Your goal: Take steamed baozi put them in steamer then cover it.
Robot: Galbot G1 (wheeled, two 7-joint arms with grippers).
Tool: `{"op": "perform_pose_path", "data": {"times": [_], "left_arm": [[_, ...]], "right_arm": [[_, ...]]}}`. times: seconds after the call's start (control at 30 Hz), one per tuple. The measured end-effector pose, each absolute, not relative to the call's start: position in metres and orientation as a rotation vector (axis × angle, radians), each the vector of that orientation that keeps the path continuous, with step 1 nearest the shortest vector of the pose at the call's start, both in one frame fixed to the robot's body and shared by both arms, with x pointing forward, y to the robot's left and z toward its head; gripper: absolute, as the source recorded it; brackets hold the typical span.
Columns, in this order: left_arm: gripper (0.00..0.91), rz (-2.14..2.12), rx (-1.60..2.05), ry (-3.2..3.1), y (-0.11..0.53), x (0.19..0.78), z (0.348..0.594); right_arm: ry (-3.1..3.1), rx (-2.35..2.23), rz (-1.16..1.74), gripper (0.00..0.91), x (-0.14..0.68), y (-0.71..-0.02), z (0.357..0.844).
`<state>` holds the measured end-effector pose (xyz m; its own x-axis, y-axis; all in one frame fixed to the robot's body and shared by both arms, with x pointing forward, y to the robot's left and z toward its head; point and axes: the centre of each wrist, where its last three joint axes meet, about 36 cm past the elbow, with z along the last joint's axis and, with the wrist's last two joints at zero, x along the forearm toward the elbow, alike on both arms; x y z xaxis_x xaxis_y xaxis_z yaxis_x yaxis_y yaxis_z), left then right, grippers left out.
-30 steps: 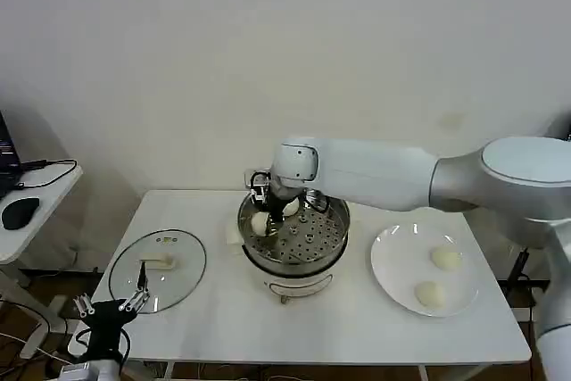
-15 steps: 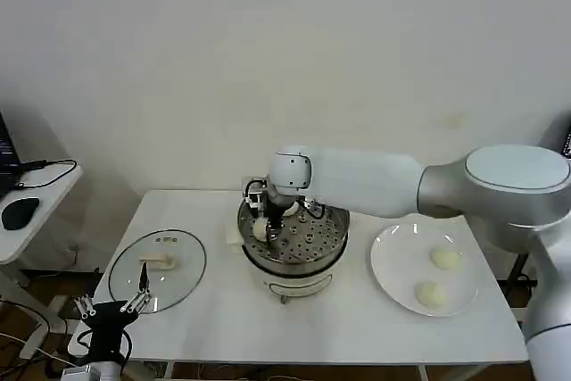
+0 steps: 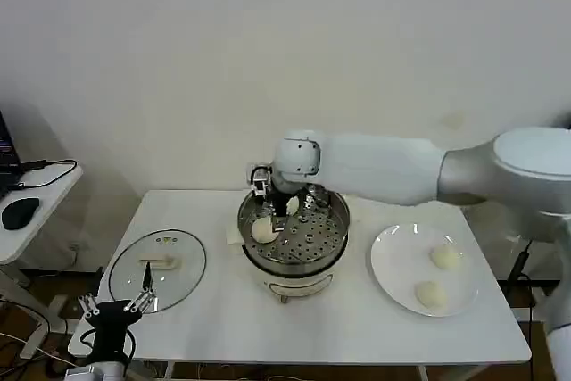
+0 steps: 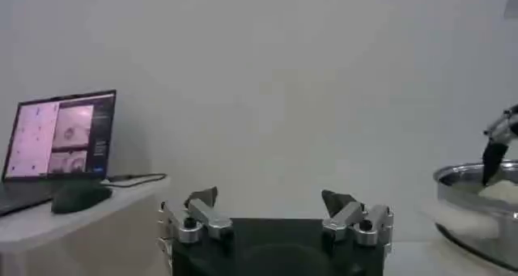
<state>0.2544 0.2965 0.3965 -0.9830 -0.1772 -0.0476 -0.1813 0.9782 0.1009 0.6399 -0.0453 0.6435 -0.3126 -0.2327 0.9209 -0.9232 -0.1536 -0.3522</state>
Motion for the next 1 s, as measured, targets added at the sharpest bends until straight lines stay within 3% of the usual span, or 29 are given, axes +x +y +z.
{"op": "perform_pose_path", "data": {"times": [0.2, 0.43, 0.73, 1.0], "left_arm": [[0.907, 0.173, -0.270, 3.094, 0.298, 0.254, 0.399], [0.907, 0.201, -0.243, 3.106, 0.297, 0.252, 0.399], [0.907, 0.221, -0.234, 3.133, 0.294, 0.250, 0.390], [0.907, 0.234, -0.241, 3.153, 0.290, 0.244, 0.382]], "right_arm": [[-1.495, 1.291, 1.632, 0.907, 0.631, -0.110, 0.686], [-1.414, 1.243, 1.720, 0.907, 0.609, -0.223, 0.690], [-1.407, 1.238, 1.695, 0.907, 0.567, -0.345, 0.640], [-1.367, 1.256, 1.595, 0.907, 0.531, -0.395, 0.580]]}}
